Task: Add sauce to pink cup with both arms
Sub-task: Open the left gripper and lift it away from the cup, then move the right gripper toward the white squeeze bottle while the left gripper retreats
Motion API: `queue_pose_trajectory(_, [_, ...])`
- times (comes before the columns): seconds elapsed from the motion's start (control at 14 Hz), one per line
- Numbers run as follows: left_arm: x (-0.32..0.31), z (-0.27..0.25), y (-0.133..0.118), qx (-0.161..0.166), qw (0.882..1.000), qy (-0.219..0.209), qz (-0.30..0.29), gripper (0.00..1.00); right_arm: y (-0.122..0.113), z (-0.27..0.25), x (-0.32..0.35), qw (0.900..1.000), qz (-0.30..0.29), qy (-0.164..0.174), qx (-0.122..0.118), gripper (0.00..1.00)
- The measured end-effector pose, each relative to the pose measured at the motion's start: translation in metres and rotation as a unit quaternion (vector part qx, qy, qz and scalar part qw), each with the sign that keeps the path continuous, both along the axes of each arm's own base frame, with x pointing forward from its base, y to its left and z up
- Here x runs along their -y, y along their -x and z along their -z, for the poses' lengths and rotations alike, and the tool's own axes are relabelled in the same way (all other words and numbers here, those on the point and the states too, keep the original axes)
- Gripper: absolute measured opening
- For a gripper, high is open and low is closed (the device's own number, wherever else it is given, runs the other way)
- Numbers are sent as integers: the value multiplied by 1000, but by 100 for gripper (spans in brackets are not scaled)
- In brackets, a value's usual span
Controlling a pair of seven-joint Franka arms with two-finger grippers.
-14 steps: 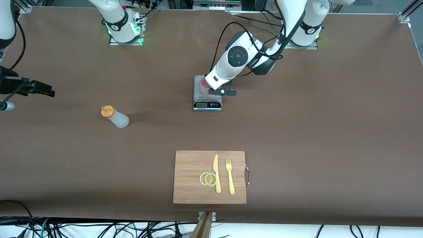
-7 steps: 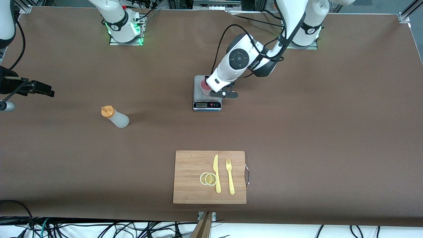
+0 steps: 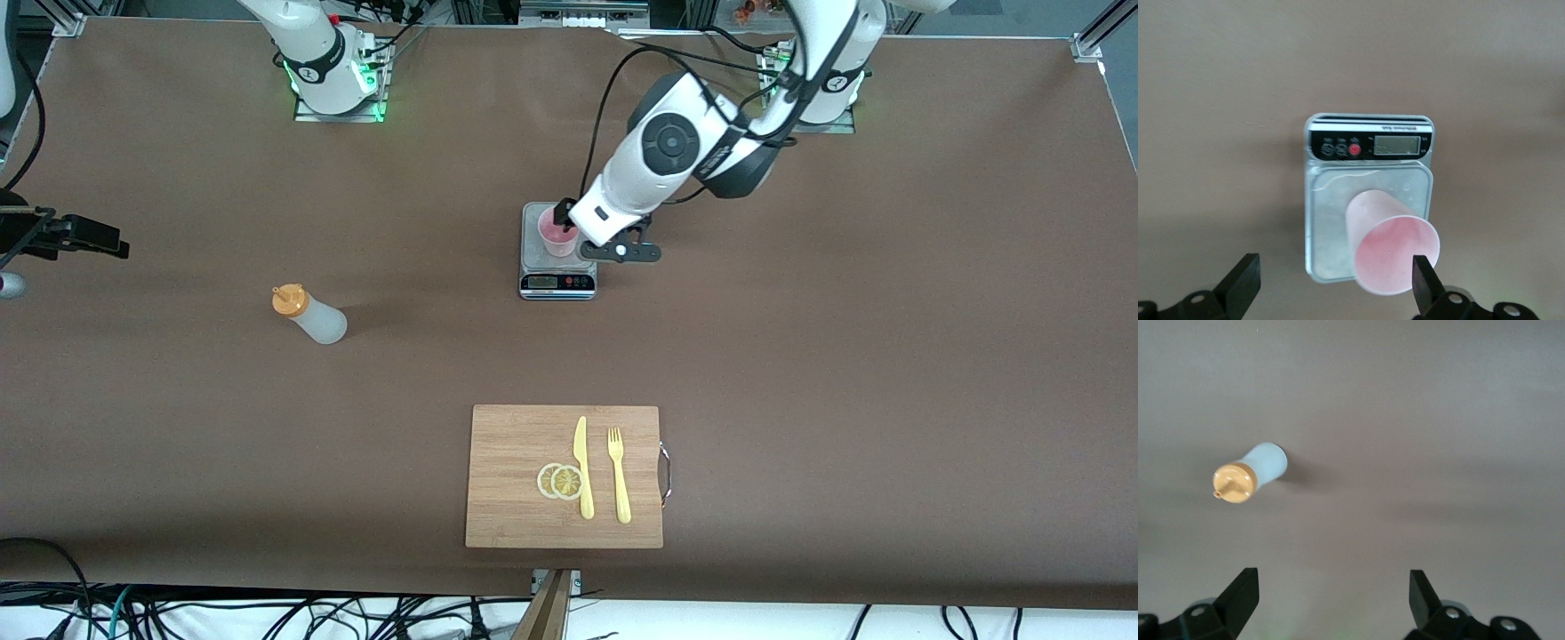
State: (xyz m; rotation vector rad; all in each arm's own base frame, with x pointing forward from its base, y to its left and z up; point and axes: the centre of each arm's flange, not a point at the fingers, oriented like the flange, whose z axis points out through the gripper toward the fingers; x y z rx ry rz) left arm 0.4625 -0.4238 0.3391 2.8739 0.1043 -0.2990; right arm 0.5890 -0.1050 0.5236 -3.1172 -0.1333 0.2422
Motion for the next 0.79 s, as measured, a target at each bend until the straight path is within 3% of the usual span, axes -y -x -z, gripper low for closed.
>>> queue_pose_trajectory(0.29, [-104, -67, -50, -5, 998, -7, -63, 100, 0, 15, 27, 993, -117, -27, -8, 100])
queue_pose_trajectory(0.43, [-165, -92, -67, 1, 999, -12, -41, 100, -1, 21, 33, 985, -168, -48, -5, 100])
queue_pose_trajectory(0.64, [-247, -119, -80, 34, 997, -63, 24, 100, -1, 51, 62, 966, -229, -123, 9, 100])
queue_pose_trajectory(0.79, [-283, -134, -83, 48, 993, -90, 59, 100, 1, 82, 93, 945, -267, -186, 31, 100])
